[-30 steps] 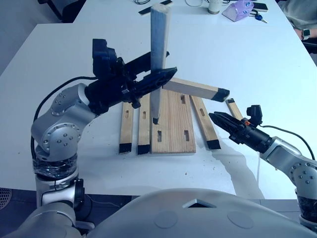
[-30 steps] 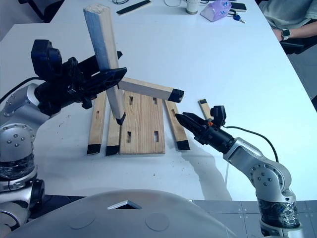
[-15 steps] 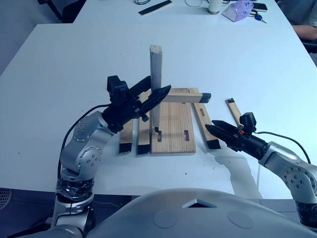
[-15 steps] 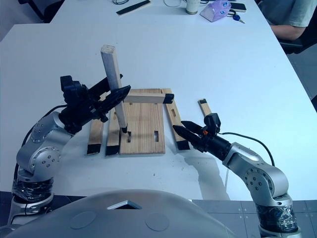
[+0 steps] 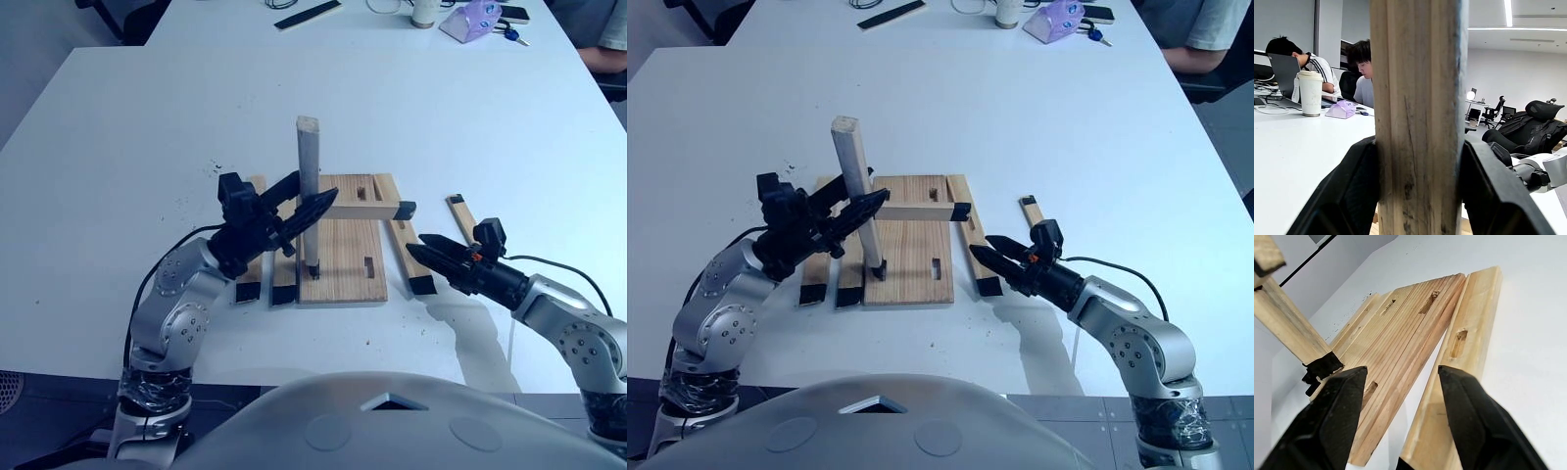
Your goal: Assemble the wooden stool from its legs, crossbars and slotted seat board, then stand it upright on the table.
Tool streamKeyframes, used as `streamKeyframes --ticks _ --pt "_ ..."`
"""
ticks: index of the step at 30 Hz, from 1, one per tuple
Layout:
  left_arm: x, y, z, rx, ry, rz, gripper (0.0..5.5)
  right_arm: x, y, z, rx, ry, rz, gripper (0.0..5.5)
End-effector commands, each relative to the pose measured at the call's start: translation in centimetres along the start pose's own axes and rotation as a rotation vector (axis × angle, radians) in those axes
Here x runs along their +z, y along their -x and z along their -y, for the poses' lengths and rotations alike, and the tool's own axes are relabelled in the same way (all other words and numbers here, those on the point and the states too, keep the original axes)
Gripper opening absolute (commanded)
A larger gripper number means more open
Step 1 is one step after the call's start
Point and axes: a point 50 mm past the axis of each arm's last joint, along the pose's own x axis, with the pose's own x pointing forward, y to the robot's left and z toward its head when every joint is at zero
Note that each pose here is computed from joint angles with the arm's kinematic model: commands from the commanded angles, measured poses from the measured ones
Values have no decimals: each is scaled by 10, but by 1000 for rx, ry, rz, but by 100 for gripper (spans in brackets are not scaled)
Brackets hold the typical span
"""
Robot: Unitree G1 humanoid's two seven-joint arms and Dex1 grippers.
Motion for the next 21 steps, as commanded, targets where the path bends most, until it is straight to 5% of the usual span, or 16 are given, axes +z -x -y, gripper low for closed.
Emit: streamKeyframes --ticks 1,21 --pt "-4 -2 1 5 1 10 219 2 0 2 -6 13 -10 267" --pt "-25 8 4 2 -83 -38 219 5 0 5 -10 23 -18 267"
